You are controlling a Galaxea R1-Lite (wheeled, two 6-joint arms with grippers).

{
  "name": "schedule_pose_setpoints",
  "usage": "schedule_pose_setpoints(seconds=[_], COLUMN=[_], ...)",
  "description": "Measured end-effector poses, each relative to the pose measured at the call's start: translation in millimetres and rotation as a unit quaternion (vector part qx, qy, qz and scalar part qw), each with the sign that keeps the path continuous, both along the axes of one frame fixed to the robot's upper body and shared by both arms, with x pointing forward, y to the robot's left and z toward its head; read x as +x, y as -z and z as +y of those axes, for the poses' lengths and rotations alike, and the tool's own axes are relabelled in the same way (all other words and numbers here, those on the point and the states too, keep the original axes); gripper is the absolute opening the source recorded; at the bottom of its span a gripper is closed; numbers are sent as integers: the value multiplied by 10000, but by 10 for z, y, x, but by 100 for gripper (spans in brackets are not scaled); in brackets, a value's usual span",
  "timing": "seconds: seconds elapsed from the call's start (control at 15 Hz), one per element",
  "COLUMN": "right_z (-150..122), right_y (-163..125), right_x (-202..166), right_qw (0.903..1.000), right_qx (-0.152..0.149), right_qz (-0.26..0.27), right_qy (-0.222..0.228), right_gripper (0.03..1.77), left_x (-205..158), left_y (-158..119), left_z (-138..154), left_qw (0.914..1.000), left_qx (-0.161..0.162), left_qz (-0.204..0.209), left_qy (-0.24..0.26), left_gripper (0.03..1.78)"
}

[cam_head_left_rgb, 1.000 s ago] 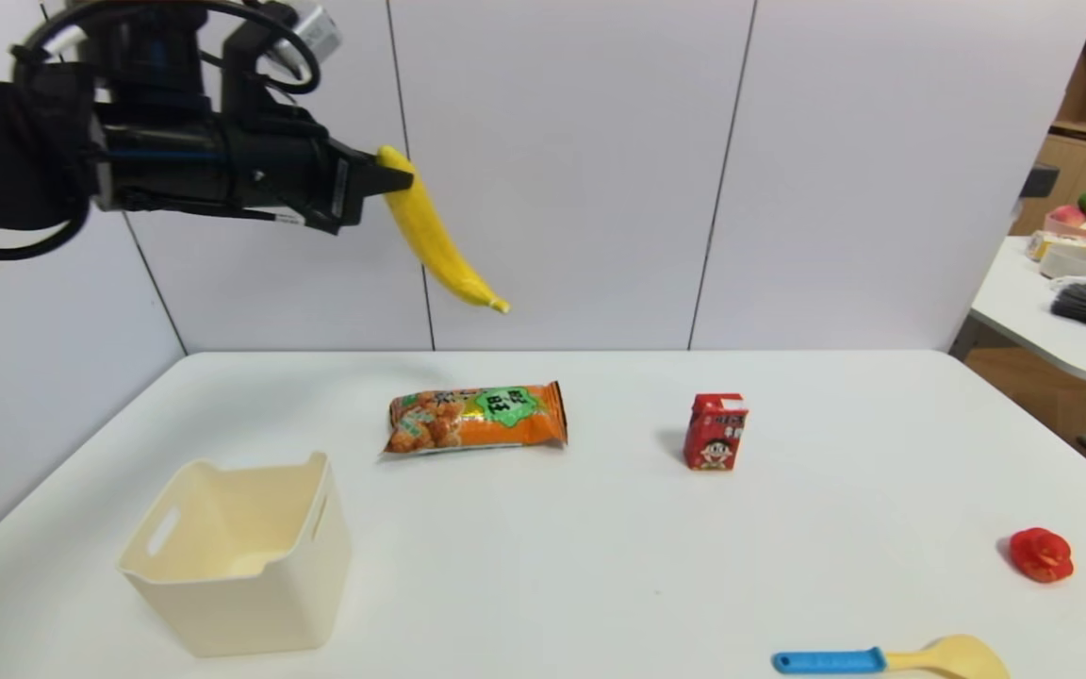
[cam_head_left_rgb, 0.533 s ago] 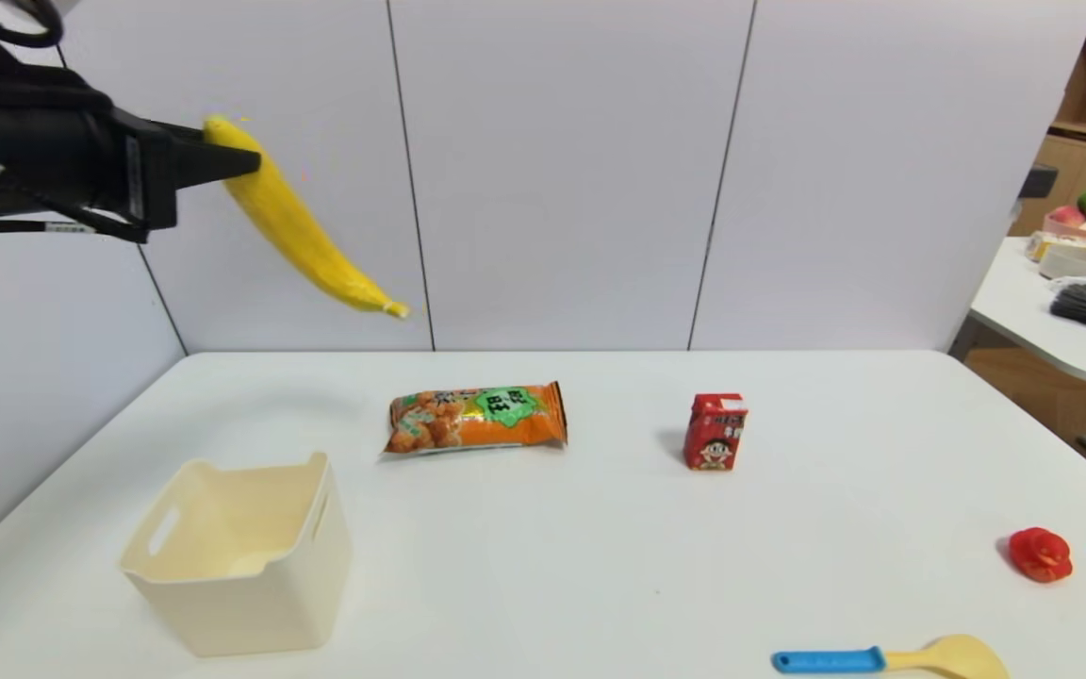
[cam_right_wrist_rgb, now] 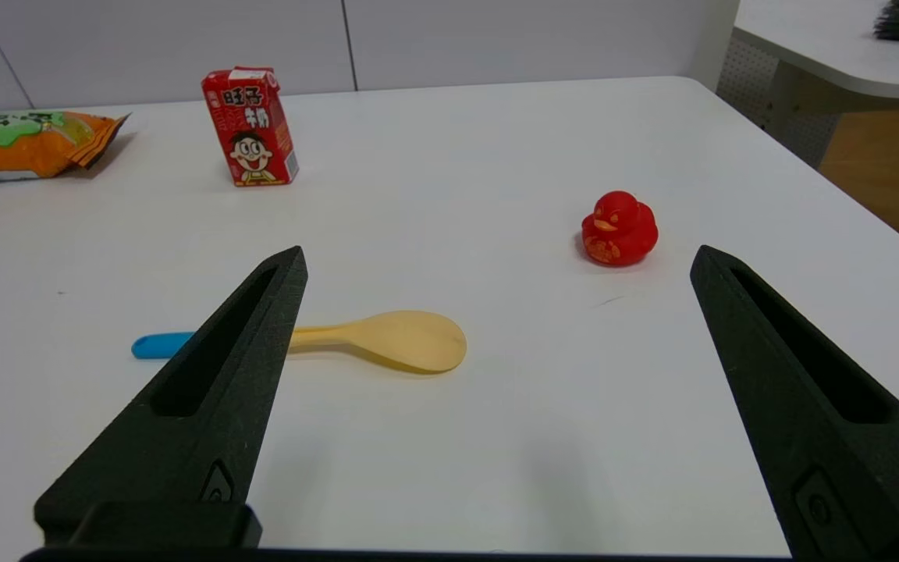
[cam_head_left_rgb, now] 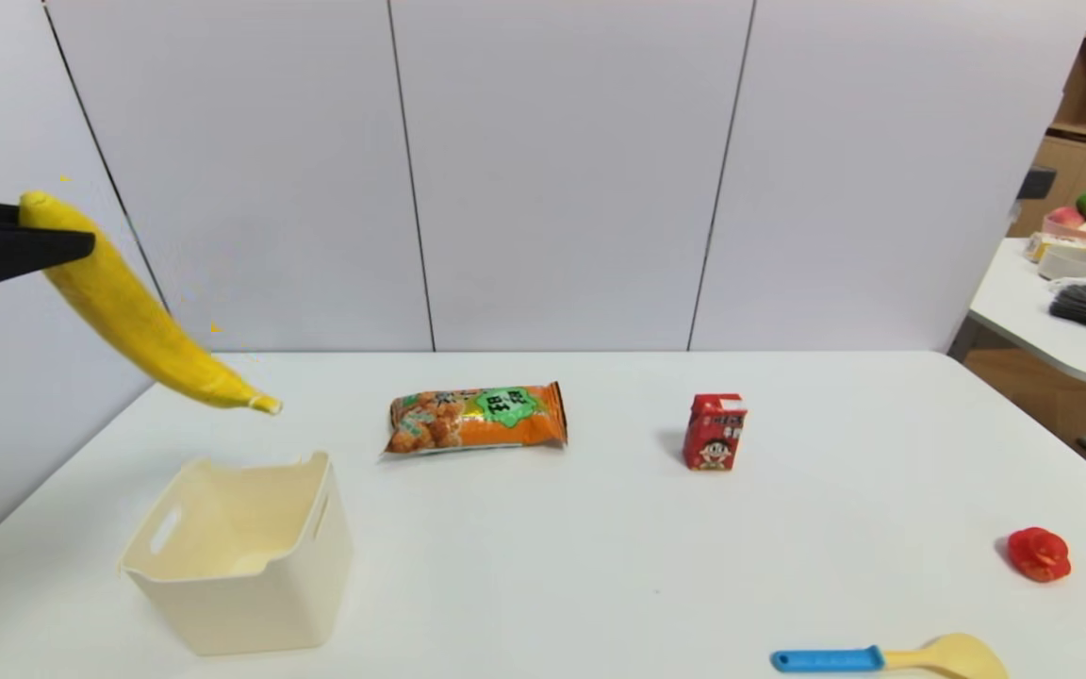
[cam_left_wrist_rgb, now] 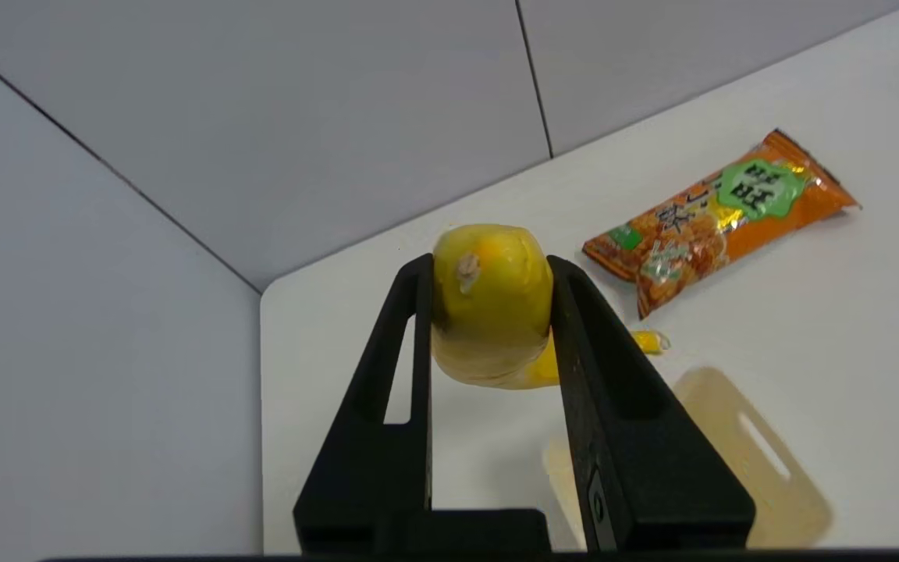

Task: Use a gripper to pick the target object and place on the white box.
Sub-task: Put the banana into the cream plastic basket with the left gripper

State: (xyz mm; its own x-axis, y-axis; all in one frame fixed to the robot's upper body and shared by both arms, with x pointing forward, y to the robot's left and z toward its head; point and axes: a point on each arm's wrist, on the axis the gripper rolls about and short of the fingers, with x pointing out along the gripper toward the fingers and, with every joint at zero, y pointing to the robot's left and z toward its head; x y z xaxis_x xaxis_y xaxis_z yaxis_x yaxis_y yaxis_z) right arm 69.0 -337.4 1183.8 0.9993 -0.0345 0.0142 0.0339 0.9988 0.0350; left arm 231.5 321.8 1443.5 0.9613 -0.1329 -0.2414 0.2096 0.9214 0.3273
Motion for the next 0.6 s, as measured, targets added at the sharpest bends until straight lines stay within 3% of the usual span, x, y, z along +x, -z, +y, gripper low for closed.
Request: schedule_pose_setpoints(seconds=[0.33, 0.6], right_z=[0, 0], right_y=[0, 0], right_x=[0, 0], right_qw=[10000, 10000], right_qx=[-6, -4], right_qz=[0, 0], right_qy=[0, 0], right_gripper=[170, 170], left_x=[-81, -79], left_y=[28, 35], left_z=[13, 11], left_qw=[9995, 9994], left_qx=[277, 303], left_qz=[130, 162], left_qy=[-13, 17], left_gripper=[50, 50])
